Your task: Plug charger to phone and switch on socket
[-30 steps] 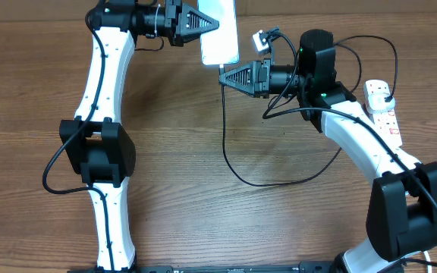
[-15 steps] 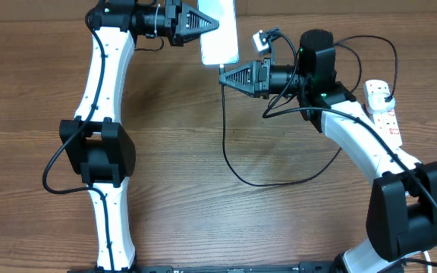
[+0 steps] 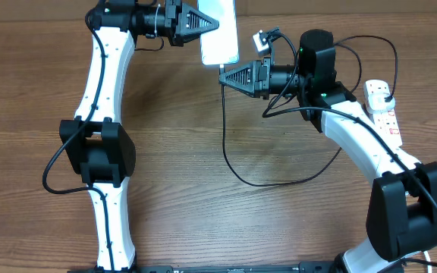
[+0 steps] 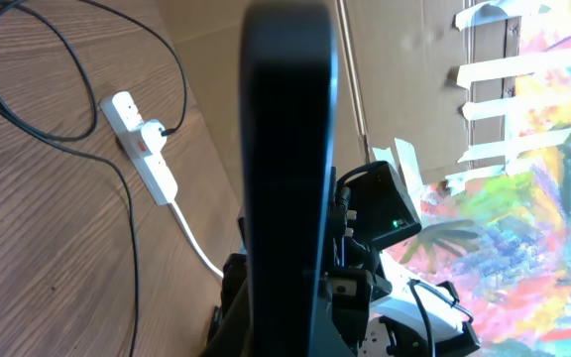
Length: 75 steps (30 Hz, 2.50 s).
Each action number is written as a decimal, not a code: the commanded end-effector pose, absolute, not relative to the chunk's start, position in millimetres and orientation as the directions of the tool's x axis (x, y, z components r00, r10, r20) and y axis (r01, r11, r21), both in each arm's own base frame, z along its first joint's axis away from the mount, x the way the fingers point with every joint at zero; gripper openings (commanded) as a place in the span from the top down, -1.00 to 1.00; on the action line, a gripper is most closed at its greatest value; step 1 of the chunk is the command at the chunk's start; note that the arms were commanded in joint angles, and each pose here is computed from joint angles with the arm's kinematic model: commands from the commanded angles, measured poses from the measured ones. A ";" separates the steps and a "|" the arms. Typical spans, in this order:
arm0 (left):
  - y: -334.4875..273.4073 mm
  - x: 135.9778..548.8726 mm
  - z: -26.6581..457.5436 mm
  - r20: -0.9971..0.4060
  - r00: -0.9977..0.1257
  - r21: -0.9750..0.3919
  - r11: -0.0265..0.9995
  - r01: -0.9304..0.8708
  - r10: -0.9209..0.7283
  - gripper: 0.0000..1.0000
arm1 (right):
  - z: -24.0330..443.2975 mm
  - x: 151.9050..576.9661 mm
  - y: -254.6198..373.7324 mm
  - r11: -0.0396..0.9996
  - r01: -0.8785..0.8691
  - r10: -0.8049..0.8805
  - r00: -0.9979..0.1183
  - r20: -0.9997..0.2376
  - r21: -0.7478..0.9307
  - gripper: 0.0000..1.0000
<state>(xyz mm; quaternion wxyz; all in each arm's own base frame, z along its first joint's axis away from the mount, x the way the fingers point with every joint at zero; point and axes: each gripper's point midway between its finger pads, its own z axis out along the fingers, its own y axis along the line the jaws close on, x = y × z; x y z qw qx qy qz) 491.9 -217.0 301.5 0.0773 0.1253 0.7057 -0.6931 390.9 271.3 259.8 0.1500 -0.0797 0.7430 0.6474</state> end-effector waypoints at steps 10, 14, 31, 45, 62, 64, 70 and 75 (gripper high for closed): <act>-223.3 473.5 332.6 -0.345 -0.933 -0.938 -0.047 0.342 0.105 0.91 | 274.2 396.5 267.7 0.151 -0.327 0.108 -0.932 -0.345 0.933 0.92; -227.1 471.7 332.6 -0.346 -0.931 -0.938 -0.050 0.343 0.112 0.91 | 274.1 396.5 267.7 0.151 -0.326 0.108 -0.933 -0.344 0.933 0.92; -227.3 471.5 332.5 -0.345 -0.932 -0.939 -0.050 0.342 0.113 0.92 | 278.5 400.7 263.2 0.146 -0.339 0.125 -0.926 -0.357 0.929 0.92; -226.2 474.9 330.4 -0.338 -0.936 -0.941 -0.031 0.337 0.102 0.92 | 285.2 401.7 260.8 0.128 -0.355 0.127 -0.920 -0.371 0.926 -0.62; -180.2 491.8 205.4 -0.219 -0.976 -0.769 0.617 0.165 -0.012 0.92 | 149.1 389.8 215.2 0.607 0.037 0.228 -0.965 -0.130 0.794 -1.00; -177.9 482.3 184.5 -0.193 -0.981 -0.706 0.690 0.159 0.028 0.92 | 127.6 383.4 198.2 0.695 0.108 0.258 -0.960 -0.107 0.711 -1.00; -200.7 460.2 146.6 -0.100 -0.991 -0.705 0.697 0.133 0.088 0.91 | 107.3 358.0 183.2 0.768 0.159 0.230 -0.973 -0.035 0.620 -1.00; -202.7 459.7 118.7 -0.088 -0.992 -0.707 0.696 0.127 0.092 0.90 | 99.2 346.6 174.8 0.809 0.141 0.190 -0.981 -0.027 0.570 -1.00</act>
